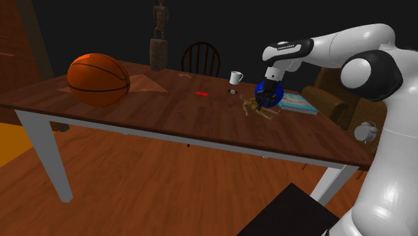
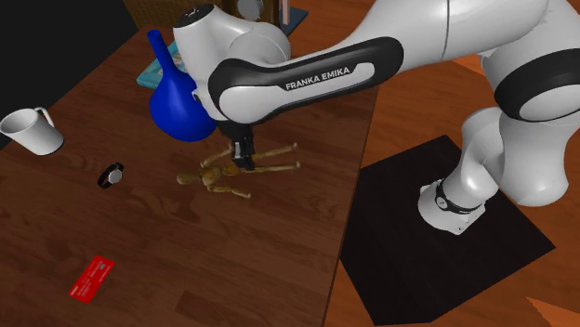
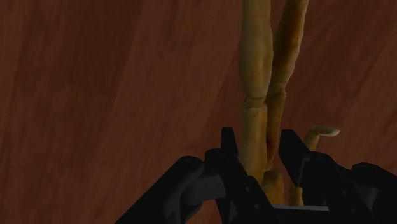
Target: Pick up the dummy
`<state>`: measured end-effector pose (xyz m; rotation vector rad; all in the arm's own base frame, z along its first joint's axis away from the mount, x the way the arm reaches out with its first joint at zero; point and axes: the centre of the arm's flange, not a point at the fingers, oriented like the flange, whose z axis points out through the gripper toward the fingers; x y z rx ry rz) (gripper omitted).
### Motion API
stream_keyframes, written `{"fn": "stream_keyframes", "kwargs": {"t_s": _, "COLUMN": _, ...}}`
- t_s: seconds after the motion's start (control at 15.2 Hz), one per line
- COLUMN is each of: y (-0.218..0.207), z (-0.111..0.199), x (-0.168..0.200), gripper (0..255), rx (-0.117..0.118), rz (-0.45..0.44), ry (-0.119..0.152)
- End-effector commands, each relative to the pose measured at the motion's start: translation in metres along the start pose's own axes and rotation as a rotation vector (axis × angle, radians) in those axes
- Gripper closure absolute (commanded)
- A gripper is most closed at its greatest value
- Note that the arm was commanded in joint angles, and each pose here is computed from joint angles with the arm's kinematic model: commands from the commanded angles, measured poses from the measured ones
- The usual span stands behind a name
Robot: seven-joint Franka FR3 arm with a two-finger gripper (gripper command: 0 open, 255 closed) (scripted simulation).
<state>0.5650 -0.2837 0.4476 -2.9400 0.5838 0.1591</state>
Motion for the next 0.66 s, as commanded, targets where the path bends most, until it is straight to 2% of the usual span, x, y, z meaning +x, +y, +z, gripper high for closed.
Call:
{"fn": "stream_keyframes", "kwargs": {"t_s": 0.0, "y": 0.0, "z": -0.009, "x": -0.001, "gripper": 255, "rx": -0.001, "rz": 0.001, "ry": -0.002}}
{"fn": "stream_keyframes", "kwargs": {"t_s": 0.46, "y": -0.005, "z": -0.046, "x": -0.006, "gripper": 255, "rx": -0.001, "rz": 0.001, "ry": -0.002}}
{"fn": "stream_keyframes", "kwargs": {"t_s": 0.59, "y": -0.005, "z": -0.047, "x": -0.006, "gripper": 255, "rx": -0.001, "rz": 0.001, "ry": -0.002}}
